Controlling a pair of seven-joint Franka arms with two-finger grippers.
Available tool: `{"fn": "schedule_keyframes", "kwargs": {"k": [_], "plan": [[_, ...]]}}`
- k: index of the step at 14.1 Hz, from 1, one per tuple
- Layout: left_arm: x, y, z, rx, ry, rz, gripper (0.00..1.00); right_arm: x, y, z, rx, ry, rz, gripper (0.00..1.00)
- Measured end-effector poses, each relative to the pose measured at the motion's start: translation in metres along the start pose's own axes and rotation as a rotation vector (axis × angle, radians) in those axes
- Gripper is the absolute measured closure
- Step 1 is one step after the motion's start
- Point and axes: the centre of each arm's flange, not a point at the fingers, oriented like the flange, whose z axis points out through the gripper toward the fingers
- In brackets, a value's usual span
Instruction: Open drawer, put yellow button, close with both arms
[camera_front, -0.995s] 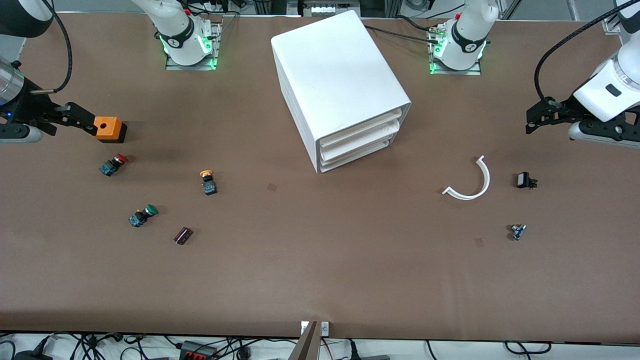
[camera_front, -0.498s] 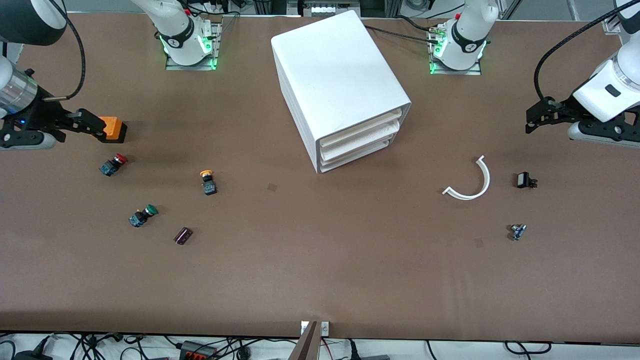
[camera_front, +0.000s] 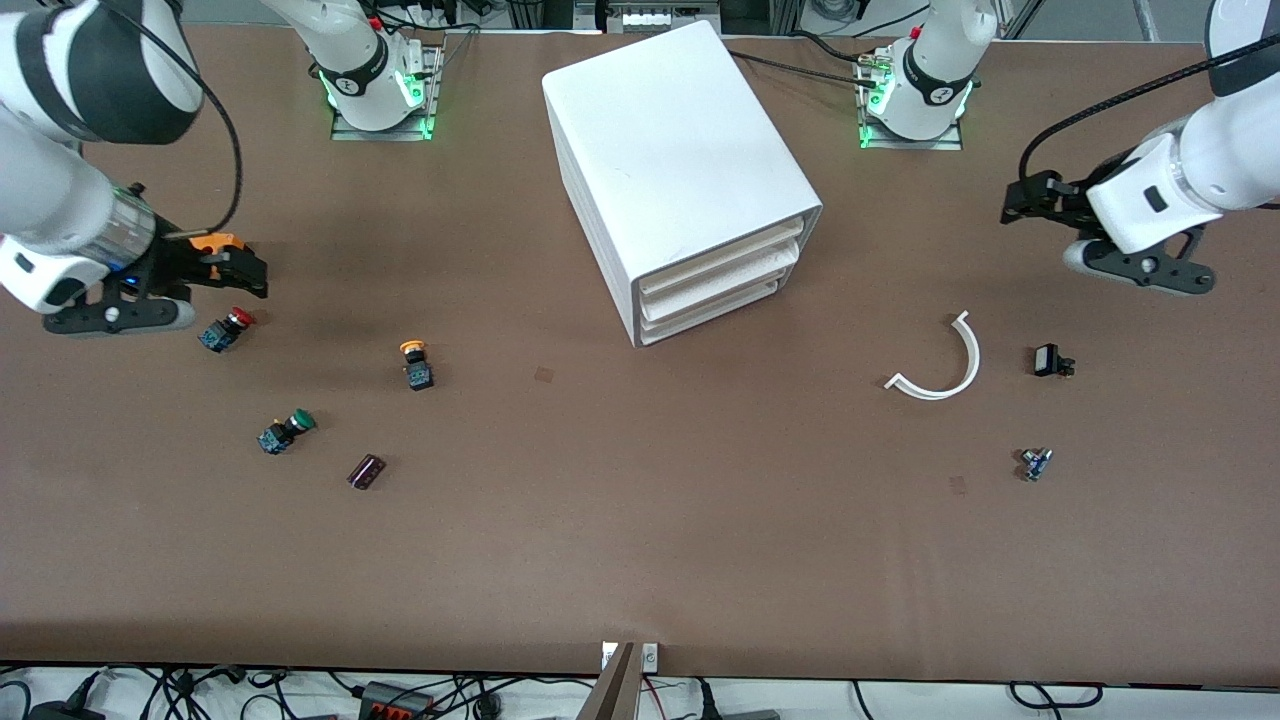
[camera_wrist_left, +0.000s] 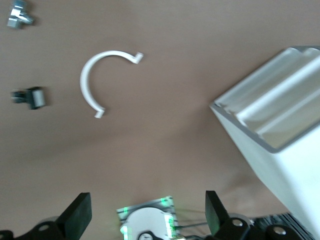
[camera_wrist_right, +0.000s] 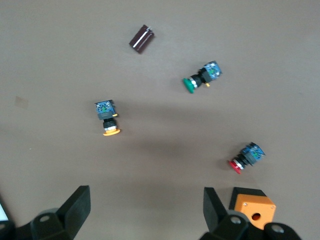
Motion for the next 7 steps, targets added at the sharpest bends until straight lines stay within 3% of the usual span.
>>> {"fn": "schedule_keyframes", "kwargs": {"k": [3,7], "plan": [[0.02,0.006,0.027,-0.132,-0.068,0.019,0.0,0.019,-0.036,0.033,-0.002,0.004,-0.053,0.0],[0.062,0.011,0.084,-0.367,-0.163,0.08,0.0,0.038,-0.07,0.099,-0.013,-0.058,-0.095,0.0]]}}
